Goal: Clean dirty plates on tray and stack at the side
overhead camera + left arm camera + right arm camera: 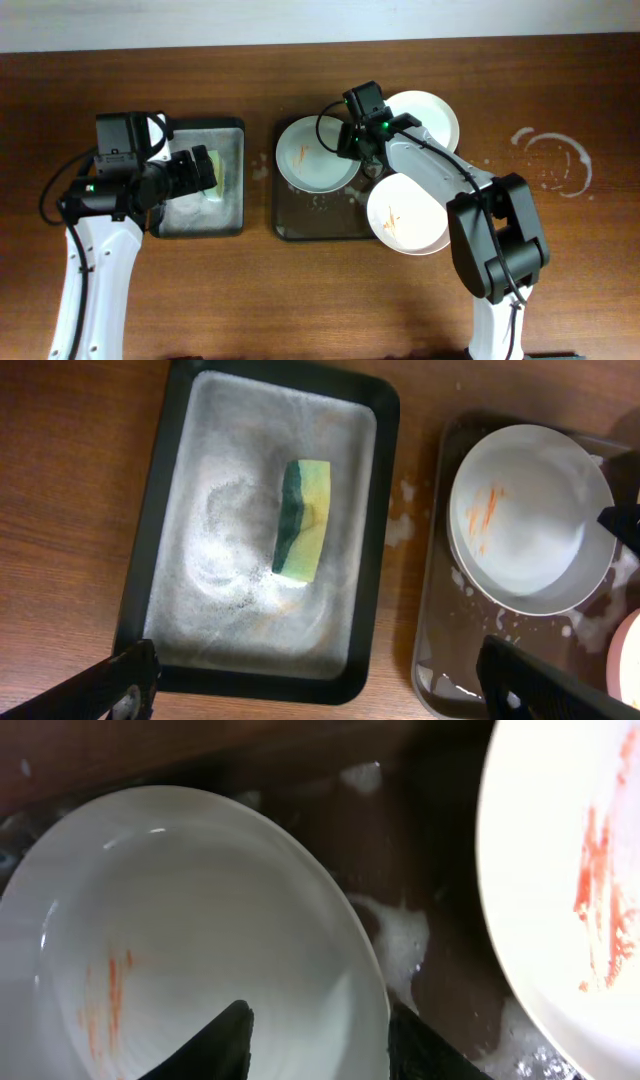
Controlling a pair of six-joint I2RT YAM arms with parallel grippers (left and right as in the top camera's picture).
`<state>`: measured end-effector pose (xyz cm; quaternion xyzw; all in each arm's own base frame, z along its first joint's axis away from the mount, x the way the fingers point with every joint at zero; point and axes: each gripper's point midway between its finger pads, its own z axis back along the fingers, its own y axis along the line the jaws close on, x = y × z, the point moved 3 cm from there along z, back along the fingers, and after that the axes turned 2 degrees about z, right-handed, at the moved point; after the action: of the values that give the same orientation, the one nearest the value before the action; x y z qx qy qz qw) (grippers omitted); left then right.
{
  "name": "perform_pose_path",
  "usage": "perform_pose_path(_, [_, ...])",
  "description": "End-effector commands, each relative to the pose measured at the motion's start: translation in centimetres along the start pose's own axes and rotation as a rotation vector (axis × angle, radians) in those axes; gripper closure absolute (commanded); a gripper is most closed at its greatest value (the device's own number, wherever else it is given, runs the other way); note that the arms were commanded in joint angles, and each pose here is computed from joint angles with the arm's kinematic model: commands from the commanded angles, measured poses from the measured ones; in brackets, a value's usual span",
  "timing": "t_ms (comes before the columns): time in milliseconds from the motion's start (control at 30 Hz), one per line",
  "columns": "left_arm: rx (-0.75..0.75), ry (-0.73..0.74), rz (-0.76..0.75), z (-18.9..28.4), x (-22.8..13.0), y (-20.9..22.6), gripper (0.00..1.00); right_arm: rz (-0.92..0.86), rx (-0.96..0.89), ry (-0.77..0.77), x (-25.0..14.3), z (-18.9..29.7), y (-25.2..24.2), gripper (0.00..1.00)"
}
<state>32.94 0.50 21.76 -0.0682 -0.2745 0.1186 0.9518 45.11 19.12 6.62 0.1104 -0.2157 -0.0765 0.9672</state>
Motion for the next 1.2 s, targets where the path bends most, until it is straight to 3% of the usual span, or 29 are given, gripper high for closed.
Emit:
perform_pose_path(0, [0.014,-0.01,0.016,0.0,0.6,0.3,0.01,-0.006,-0.021,-0.001,0.1,-1.4,-0.4,0.55])
perform_pose_path(367, [0.015,-0.008,0.016,0.0,0.5,0.3,0.01,0.003,-0.013,0.056,-0.9,-2.2,-0.9,0.58])
perform_pose_path(767, [-0.08,0.111,-0.019,-3.8,-0.4,-0.8,0.02,-0.031,0.1,0.198,-2.6,-1.8,-0.7,0.95])
perform_pose_path(900, [-0.134,0.142,-0.019,-6.6,-0.2,-1.4,0.03,-0.016,0.138,0.234,-2.8,-1.6,-1.1,0.96])
perform_pose_path(1000, [-0.163,0.14,-0.018,-8.3,0.2,-1.7,0.11,-0.018,0.131,0.244,-3.0,-1.6,-1.3,0.96])
perform_pose_path(1133, [-0.096,0.13,-0.021,-11.0,0.6,-0.6,0.42,0.008,0.132,0.237,-2.9,-1.7,-1.3,0.96])
perform_pose_path(1167, [-0.082,0.123,-0.022,-11.4,0.8,-0.4,0.44,0.009,0.126,0.235,-2.9,-1.7,-1.4,0.96])
